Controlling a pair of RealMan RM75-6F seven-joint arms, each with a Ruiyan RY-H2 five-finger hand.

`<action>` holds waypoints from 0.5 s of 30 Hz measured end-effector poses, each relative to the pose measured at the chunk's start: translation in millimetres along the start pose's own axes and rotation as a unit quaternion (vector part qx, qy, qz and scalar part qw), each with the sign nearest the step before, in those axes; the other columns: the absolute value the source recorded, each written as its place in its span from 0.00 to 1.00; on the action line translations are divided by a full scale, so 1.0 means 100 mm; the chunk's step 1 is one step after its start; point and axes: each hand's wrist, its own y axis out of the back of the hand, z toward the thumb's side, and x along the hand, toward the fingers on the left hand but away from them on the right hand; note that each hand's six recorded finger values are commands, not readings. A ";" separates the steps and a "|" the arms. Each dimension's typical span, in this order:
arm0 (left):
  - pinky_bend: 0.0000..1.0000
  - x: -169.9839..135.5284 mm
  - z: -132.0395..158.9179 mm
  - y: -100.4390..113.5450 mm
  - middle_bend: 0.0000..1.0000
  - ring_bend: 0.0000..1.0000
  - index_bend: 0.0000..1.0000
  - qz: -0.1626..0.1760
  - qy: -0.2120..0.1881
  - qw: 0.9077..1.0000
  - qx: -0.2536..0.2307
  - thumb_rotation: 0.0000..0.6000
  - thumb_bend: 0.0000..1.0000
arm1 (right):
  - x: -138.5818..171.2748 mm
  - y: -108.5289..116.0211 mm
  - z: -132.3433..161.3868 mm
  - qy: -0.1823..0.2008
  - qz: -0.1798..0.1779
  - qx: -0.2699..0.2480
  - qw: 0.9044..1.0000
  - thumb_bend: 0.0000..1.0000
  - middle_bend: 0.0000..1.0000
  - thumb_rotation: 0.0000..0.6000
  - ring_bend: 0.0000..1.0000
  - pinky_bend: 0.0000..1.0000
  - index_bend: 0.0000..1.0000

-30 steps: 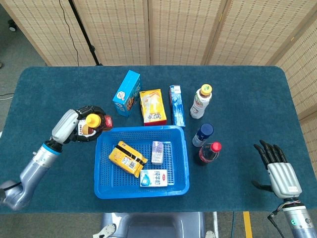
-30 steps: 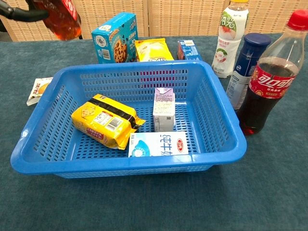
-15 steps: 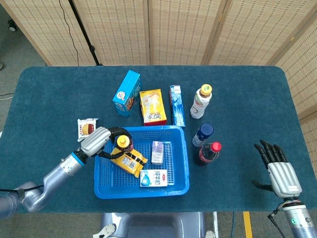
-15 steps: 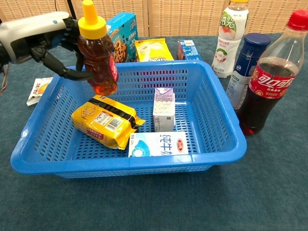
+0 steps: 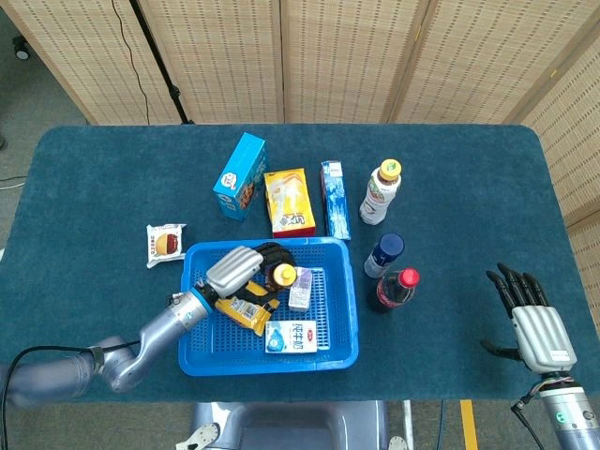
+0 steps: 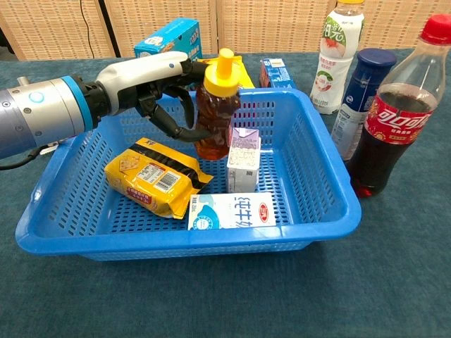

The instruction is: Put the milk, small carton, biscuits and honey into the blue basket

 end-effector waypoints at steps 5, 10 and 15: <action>0.27 -0.08 0.06 0.09 0.00 0.00 0.00 0.016 -0.014 1.000 0.020 1.00 0.09 | 0.01 0.02 -0.01 -0.001 -0.003 -0.002 1.000 0.00 0.00 1.00 0.00 0.00 0.00; 0.24 -0.24 0.12 0.37 0.00 0.00 0.00 0.065 -0.027 0.997 0.027 1.00 0.08 | 0.02 0.02 0.01 0.002 -0.003 -0.001 1.000 0.00 0.00 1.00 0.00 0.00 0.00; 0.19 -0.49 0.08 0.72 0.00 0.00 0.00 0.102 -0.023 0.994 0.045 1.00 0.08 | 0.03 0.02 0.03 0.005 -0.003 -0.001 1.000 0.00 0.00 1.00 0.00 0.00 0.00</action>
